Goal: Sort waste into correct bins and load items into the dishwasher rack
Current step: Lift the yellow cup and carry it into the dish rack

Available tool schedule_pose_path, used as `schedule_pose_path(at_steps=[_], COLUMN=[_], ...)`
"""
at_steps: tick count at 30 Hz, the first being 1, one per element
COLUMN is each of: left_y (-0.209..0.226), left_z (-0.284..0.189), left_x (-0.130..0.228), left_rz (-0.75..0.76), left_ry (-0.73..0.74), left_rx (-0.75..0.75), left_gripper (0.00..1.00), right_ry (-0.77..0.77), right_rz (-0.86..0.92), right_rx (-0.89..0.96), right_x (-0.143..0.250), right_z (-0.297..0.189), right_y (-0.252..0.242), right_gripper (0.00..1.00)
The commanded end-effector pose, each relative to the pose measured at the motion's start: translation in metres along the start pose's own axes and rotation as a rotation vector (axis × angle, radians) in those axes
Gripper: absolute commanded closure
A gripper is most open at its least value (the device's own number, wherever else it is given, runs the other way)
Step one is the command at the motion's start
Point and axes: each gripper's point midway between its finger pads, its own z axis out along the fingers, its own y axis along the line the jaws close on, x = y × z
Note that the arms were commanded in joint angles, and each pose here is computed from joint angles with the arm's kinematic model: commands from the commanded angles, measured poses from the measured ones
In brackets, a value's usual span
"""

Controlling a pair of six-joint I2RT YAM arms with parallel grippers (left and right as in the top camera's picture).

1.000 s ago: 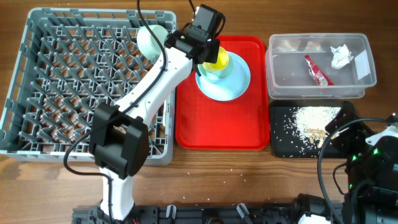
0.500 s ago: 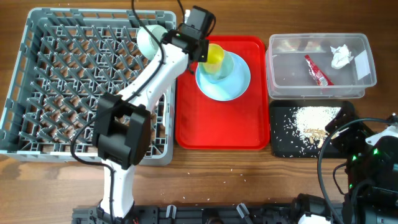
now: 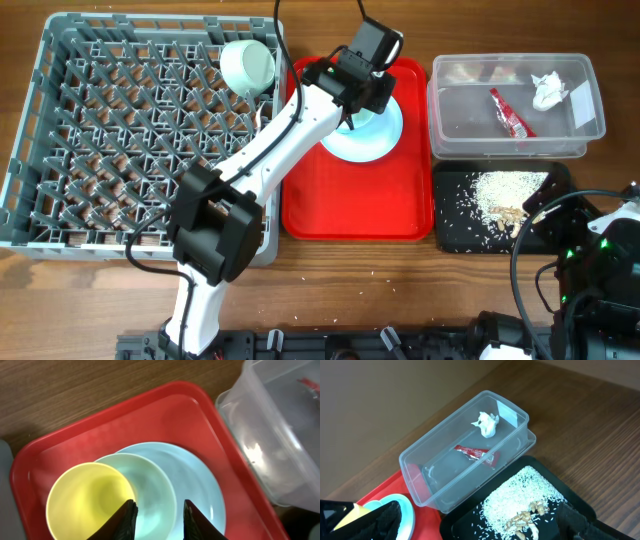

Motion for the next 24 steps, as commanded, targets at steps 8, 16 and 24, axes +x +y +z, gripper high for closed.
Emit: schedule_pose_path(at_steps=[8,16,24], left_y=[0.026,0.046,0.006], left_z=[0.041,0.043,-0.212], left_x=[0.058,0.047,-0.038], left_rz=[0.002,-0.004,-0.143], left_ry=[0.152,0.103,-0.206], left_rx=[-0.053,-0.144,0.23], left_gripper=[0.75,0.96,0.96], right_ry=[-0.012,-0.012,-0.012], right_rz=[0.01,0.01,0.01], right_rx=[-0.009,-0.009,-0.009], right_x=[-0.004,-0.004,-0.004], right_z=[-0.003,-0.003,-0.003], right_y=[0.002,0.002,0.002], right_gripper=[0.0,0.0,0.0])
